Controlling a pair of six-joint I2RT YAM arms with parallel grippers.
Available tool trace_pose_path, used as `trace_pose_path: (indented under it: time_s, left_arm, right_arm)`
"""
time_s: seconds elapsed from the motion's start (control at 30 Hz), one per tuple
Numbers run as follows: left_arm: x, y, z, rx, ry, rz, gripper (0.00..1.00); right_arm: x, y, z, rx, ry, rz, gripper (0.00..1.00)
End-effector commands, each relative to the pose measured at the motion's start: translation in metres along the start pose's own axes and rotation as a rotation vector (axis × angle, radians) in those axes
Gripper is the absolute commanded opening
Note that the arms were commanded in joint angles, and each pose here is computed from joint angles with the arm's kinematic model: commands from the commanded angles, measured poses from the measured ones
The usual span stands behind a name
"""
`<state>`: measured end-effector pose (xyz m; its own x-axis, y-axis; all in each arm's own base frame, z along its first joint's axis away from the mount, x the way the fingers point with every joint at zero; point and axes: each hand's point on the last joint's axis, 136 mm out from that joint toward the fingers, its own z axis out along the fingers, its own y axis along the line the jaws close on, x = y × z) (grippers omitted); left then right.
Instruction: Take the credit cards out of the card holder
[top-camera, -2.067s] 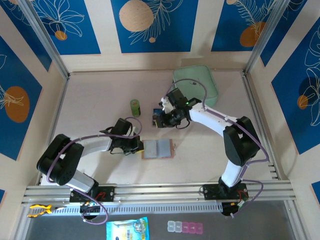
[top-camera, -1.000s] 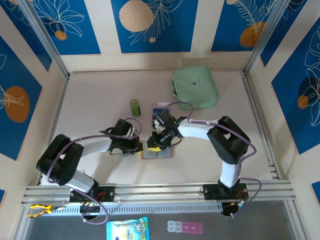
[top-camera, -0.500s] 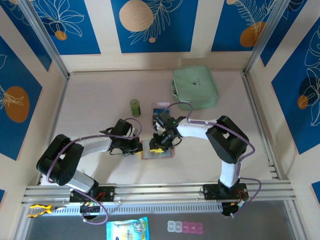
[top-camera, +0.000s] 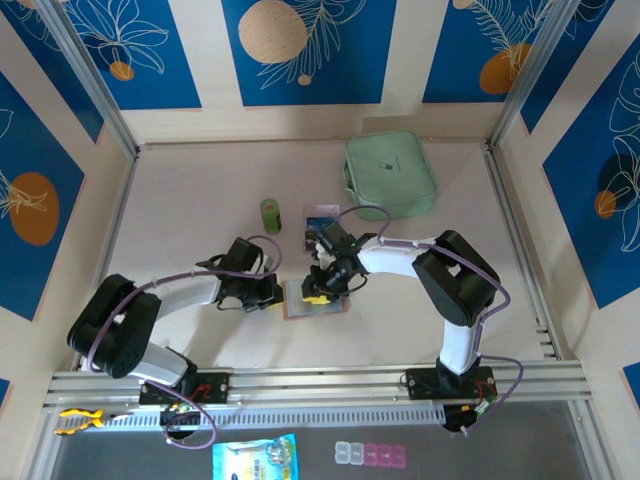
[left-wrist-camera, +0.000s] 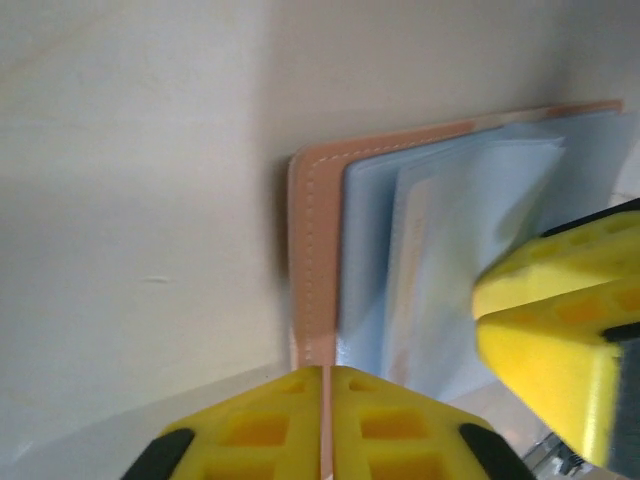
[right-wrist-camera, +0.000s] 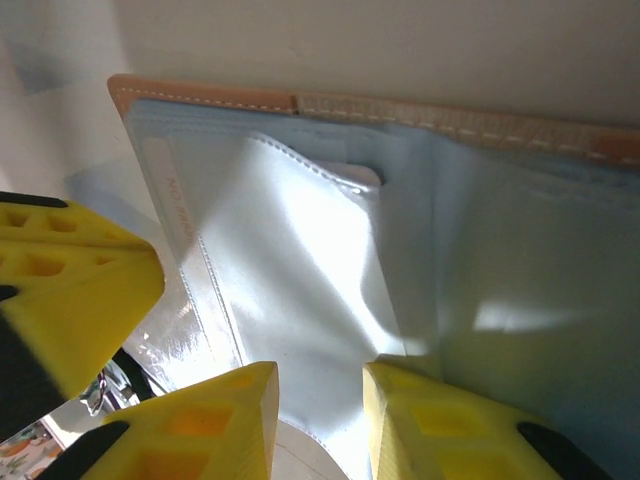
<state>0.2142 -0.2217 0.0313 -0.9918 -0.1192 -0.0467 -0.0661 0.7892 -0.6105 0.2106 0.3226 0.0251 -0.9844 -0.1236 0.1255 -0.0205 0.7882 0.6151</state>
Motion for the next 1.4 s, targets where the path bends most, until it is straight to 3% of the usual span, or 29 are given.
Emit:
trace_pose_path:
  time_s: [0.0, 0.23, 0.57, 1.1, 1.37]
  left_arm:
    - [-0.006, -0.027, -0.006, 0.078, -0.018, 0.011, 0.18]
    - [-0.004, -0.041, 0.004, 0.120, -0.008, 0.004, 0.26]
    - [-0.002, -0.031, 0.018, 0.104, 0.011, -0.022, 0.27]
    - [-0.006, -0.040, 0.026, 0.150, 0.027, -0.028, 0.23]
    - [-0.008, -0.042, 0.028, 0.156, 0.027, -0.025, 0.20]
  right_arm:
    - [0.007, -0.007, 0.001, -0.015, 0.019, 0.027, 0.31]
    - [0.008, -0.008, 0.003, -0.041, 0.025, 0.039, 0.30]
    - [0.007, -0.006, 0.003, -0.068, 0.033, 0.042, 0.30]
    - [0.006, -0.001, 0.000, -0.111, 0.028, 0.045, 0.28]
    - [0.002, 0.006, -0.027, -0.059, -0.056, 0.017, 0.32]
